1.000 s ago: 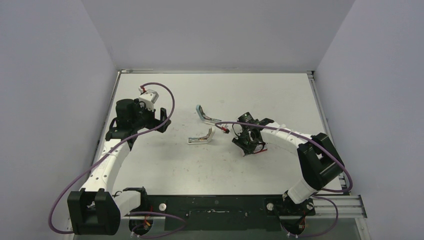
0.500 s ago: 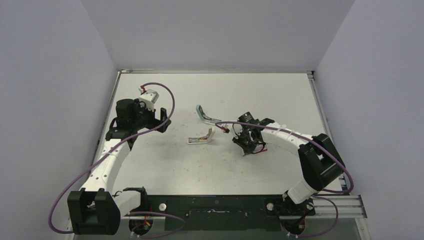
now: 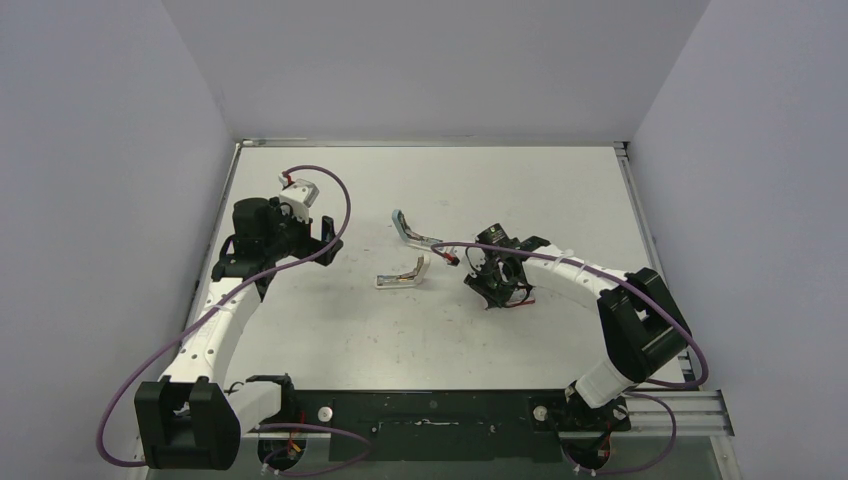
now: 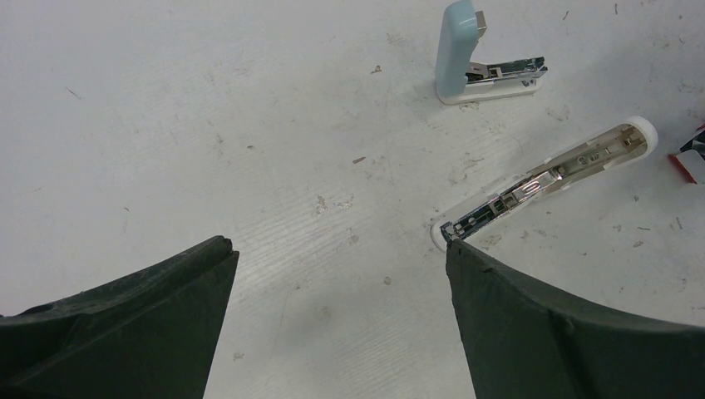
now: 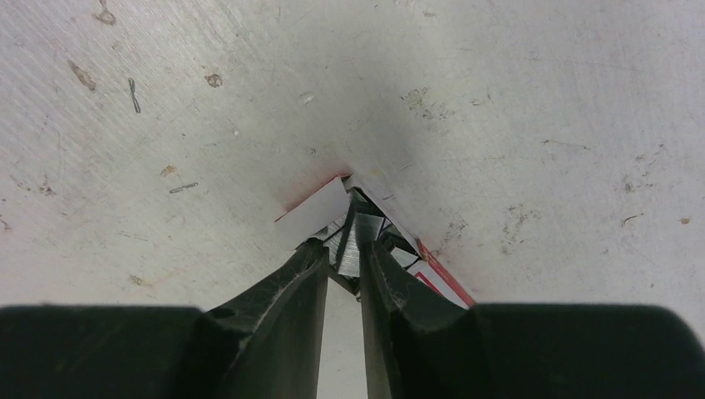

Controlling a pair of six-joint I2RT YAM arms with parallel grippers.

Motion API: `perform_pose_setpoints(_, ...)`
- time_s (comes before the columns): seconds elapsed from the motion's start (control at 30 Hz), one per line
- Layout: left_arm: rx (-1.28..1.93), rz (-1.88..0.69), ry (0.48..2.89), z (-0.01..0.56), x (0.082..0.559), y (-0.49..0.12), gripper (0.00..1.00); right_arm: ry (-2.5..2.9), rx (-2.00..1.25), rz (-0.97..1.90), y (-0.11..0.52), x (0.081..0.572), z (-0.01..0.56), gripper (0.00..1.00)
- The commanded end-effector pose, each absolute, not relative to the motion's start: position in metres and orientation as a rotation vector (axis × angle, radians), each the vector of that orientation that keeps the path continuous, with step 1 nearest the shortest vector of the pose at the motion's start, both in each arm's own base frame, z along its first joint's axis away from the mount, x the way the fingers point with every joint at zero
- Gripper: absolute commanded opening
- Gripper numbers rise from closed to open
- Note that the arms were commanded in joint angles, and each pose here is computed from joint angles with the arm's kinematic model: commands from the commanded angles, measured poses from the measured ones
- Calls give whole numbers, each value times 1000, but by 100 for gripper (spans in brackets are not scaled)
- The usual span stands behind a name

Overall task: Load the staples into the stapler
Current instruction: Pick up the staple from the staple box.

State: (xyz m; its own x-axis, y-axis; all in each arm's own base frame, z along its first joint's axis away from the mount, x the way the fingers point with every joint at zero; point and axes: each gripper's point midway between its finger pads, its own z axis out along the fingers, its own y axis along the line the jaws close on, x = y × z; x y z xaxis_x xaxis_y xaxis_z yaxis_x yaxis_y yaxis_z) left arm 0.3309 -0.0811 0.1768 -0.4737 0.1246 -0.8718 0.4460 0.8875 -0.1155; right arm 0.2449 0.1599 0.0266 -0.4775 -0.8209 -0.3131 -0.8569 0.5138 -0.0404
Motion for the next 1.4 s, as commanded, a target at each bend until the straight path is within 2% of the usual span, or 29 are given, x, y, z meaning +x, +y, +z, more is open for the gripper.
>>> perform_pose_setpoints(0.0,438,-393,1999,194,338,-83,96,2420,-1377,149,161,255,38,24)
perform_pose_setpoints(0.6,438,-389,2001,194,338,-83,97,2454,-1399,160,157,251,21,29)
perform_pose_setpoints(1.37,438,-388,2003,194,339,-83,97,2421,-1422,245,169,242,30,25)
